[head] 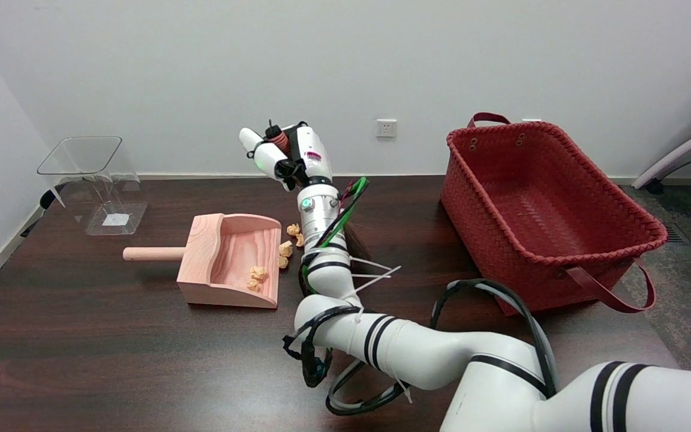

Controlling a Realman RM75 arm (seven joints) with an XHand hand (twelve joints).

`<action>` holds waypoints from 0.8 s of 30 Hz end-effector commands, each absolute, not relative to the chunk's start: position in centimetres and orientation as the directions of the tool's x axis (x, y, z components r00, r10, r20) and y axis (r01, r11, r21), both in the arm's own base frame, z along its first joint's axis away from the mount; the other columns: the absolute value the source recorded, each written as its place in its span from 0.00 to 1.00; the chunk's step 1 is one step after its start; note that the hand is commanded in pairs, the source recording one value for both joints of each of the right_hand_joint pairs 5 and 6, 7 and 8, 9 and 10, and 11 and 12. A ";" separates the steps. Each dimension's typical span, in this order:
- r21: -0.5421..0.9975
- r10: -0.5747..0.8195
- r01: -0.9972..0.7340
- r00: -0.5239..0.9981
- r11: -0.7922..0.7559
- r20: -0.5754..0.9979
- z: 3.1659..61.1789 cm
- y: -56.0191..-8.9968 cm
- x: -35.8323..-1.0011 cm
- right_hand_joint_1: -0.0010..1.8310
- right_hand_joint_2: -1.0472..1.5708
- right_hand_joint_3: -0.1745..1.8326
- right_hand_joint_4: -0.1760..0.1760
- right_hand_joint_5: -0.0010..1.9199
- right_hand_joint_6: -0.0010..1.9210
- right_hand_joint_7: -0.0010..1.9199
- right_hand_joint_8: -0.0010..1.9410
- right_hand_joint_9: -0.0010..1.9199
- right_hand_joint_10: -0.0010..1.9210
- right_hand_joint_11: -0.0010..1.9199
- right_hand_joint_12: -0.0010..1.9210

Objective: Sweep the paper balls into the dustpan.

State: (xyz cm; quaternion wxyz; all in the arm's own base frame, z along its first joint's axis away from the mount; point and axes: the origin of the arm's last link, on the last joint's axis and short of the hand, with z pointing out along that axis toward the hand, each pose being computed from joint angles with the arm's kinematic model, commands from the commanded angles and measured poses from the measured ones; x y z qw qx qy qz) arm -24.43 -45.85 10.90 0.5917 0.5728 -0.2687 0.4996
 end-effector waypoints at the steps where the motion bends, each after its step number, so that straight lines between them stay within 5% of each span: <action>1: 0.242 0.263 -0.965 0.208 -0.104 0.942 9.6 -46.1 -24.9 0.31 1.00 0.00 0.50 1.00 1.00 1.00 0.99 1.00 1.00 1.00 1.00; 24: -0.420 0.212 -0.897 -0.440 -0.134 0.872 6.1 -45.0 -24.9 0.29 1.00 0.00 0.50 1.00 1.00 1.00 0.99 1.00 1.00 1.00 1.00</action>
